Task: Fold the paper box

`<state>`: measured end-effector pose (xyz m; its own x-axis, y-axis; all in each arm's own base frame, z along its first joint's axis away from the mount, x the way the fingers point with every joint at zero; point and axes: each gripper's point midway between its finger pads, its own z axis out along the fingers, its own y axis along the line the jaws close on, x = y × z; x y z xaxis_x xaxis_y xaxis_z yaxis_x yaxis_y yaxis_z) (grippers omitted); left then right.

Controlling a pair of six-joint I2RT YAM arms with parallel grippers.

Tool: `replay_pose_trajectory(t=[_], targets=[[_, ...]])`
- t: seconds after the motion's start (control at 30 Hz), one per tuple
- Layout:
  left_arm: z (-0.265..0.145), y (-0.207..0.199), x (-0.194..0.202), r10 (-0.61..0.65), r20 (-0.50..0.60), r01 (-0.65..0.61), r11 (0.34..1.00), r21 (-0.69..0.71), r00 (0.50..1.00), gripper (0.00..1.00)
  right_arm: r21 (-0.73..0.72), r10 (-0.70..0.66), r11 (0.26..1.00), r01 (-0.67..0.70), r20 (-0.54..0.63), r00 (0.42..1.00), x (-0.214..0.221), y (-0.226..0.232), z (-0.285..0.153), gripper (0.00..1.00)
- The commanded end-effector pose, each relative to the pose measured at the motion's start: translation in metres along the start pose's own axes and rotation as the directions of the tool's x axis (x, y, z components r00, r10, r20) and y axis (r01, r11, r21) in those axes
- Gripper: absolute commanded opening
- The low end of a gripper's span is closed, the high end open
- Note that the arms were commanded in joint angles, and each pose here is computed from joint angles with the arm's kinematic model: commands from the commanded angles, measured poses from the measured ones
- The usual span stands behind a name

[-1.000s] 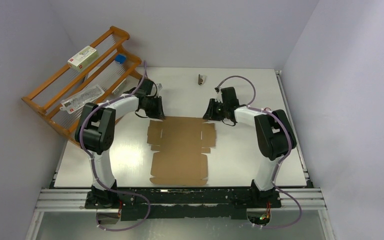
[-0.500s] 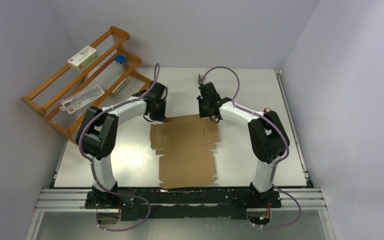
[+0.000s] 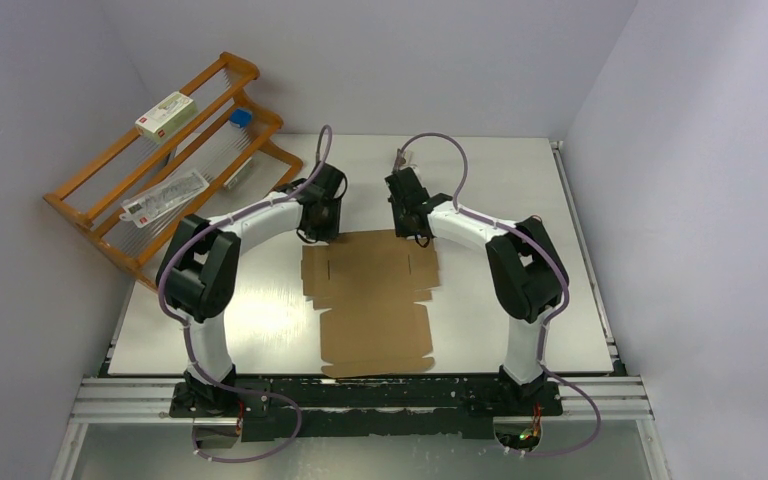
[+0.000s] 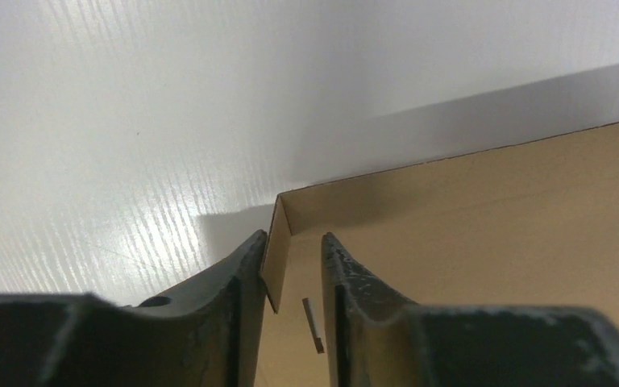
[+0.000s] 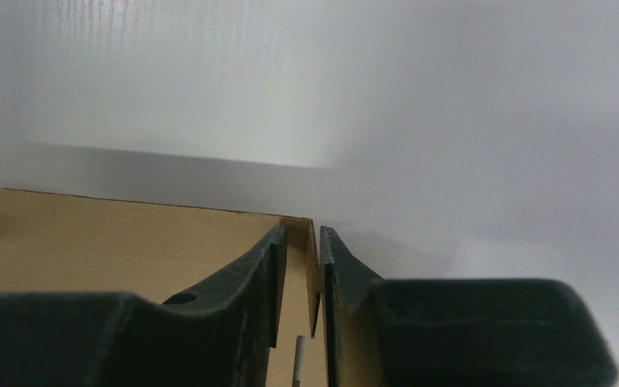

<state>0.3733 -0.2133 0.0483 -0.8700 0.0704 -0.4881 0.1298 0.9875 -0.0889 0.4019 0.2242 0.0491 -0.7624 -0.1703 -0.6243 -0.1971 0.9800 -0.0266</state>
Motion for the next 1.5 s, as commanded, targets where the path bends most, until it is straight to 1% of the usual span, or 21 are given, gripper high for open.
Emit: replay_pose_trajectory(t=[0.0,0.07,0.27,0.4,0.47,0.6,0.63,0.77,0.87,0.97,1.23,1.33,1.47], targets=[[-0.025,-0.003,-0.018,-0.011,0.060,0.012,1.000,-0.007,0.998,0.42,-0.031,0.007,1.000,-0.005,0.073,0.997,-0.023,0.004,-0.019,0.30],[-0.035,-0.003,-0.021,-0.020,0.084,0.020,1.000,0.002,0.996,0.51,-0.052,0.027,0.998,-0.022,0.094,0.995,-0.027,0.001,-0.028,0.33],[-0.069,-0.001,-0.014,-0.078,0.138,0.069,0.995,0.069,0.987,0.65,-0.106,0.080,0.992,-0.064,0.153,0.985,-0.027,-0.016,-0.060,0.49],[-0.089,-0.006,0.005,-0.143,0.151,0.116,0.979,0.170,0.978,0.72,-0.173,0.121,0.981,-0.093,0.162,0.979,-0.014,-0.022,-0.079,0.55],[-0.099,-0.003,0.023,-0.172,0.146,0.140,0.969,0.205,0.974,0.76,-0.210,0.145,0.972,-0.109,0.170,0.975,-0.006,-0.027,-0.089,0.58],[-0.113,0.007,0.053,-0.212,0.144,0.175,0.957,0.233,0.966,0.82,-0.295,0.207,0.943,-0.154,0.159,0.965,0.020,-0.033,-0.105,0.62],[-0.116,0.009,0.062,-0.221,0.140,0.183,0.953,0.243,0.965,0.82,-0.312,0.221,0.935,-0.168,0.142,0.965,0.034,-0.034,-0.105,0.64],[-0.121,0.016,0.093,-0.287,0.130,0.242,0.929,0.281,0.949,0.83,-0.370,0.286,0.902,-0.224,0.119,0.951,0.062,-0.041,-0.110,0.66],[-0.119,0.014,0.112,-0.316,0.120,0.260,0.903,0.341,0.941,0.82,-0.429,0.341,0.861,-0.273,0.087,0.936,0.078,-0.038,-0.113,0.66],[-0.113,0.012,0.126,-0.327,0.088,0.274,0.889,0.368,0.941,0.81,-0.467,0.376,0.830,-0.304,0.065,0.924,0.090,-0.035,-0.110,0.66],[-0.092,0.012,0.142,-0.355,0.032,0.315,0.865,0.391,0.934,0.76,-0.524,0.429,0.761,-0.382,-0.035,0.903,0.118,-0.026,-0.103,0.64],[-0.086,0.010,0.145,-0.353,0.015,0.318,0.859,0.401,0.935,0.72,-0.521,0.438,0.756,-0.397,-0.049,0.898,0.125,-0.025,-0.100,0.63],[-0.078,0.011,0.149,-0.341,0.001,0.314,0.867,0.387,0.940,0.65,-0.511,0.432,0.761,-0.399,-0.061,0.900,0.130,-0.026,-0.095,0.62]])
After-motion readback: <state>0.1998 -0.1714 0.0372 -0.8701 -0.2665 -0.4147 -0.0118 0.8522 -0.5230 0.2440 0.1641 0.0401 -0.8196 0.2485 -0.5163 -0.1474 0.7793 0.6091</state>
